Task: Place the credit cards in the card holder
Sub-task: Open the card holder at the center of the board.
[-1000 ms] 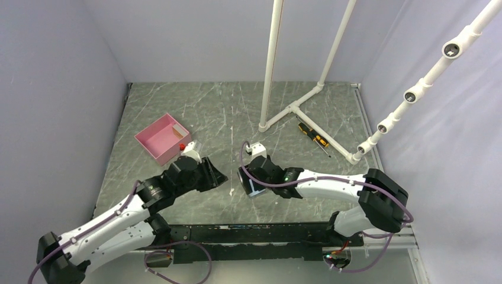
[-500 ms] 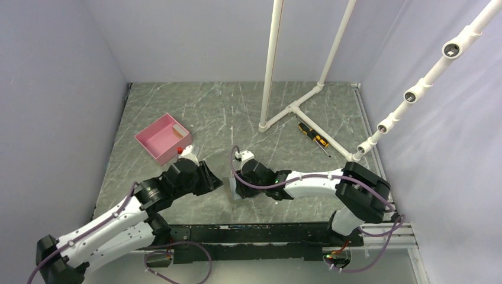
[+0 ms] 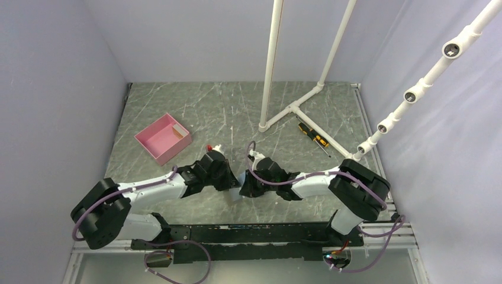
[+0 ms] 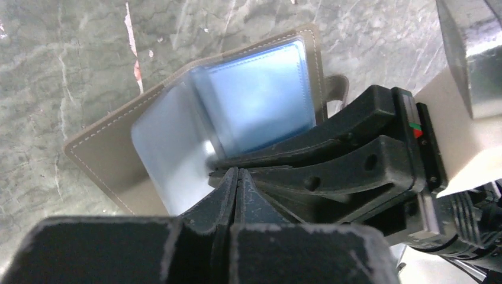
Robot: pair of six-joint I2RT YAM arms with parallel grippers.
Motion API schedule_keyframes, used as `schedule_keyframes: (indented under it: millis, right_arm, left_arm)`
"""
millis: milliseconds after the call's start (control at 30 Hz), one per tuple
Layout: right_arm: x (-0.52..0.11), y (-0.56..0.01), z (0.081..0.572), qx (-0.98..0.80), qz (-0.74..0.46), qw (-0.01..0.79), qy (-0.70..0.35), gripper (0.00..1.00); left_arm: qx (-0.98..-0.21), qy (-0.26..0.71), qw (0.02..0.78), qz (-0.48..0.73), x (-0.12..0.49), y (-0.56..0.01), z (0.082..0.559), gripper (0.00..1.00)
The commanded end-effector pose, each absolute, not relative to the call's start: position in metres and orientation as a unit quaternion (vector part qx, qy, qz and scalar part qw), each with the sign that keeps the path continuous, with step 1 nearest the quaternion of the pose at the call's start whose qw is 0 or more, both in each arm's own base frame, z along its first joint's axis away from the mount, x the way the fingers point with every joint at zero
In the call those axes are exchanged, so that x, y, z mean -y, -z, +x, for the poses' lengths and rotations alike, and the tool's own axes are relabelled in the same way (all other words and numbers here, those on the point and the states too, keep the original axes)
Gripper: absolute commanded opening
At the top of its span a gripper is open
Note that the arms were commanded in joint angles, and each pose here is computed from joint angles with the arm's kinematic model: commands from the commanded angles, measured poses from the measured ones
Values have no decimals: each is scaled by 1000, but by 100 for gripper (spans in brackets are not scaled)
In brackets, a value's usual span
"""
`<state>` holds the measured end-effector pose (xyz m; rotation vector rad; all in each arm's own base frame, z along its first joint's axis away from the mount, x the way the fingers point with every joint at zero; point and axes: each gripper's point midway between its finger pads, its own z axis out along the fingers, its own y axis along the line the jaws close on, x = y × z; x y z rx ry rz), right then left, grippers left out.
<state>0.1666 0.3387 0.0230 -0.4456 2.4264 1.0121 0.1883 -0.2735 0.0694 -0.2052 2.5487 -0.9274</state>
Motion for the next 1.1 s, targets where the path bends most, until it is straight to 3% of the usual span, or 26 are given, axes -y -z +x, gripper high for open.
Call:
schedule_keyframes:
  millis: [0, 133, 433, 567, 733, 900, 1067]
  right_arm:
    - [-340, -37, 167, -867, -145, 230, -418, 14]
    - [-340, -49, 167, -861, -160, 231, -424, 19]
    - [-342, -93, 181, -838, -181, 265, -441, 47]
    - [-332, -81, 191, -839, -158, 249, -457, 44]
    - [-309, -45, 186, -849, -102, 211, -473, 26]
    - [-287, -12, 181, -869, -58, 185, -455, 21]
    - [-294, -33, 189, -870, -95, 214, -433, 21]
  left_arm:
    - [-900, 358, 236, -83, 282, -76, 202, 0]
    - [-919, 308, 227, -94, 261, -51, 195, 0]
    - [-942, 255, 188, -113, 240, -2, 177, 0]
    - [-945, 237, 192, -117, 230, -1, 175, 0]
    - [-951, 217, 190, -116, 220, 5, 170, 0]
    - [-954, 209, 180, -119, 213, 15, 162, 0]
    - [-953, 215, 178, -114, 215, 12, 160, 0]
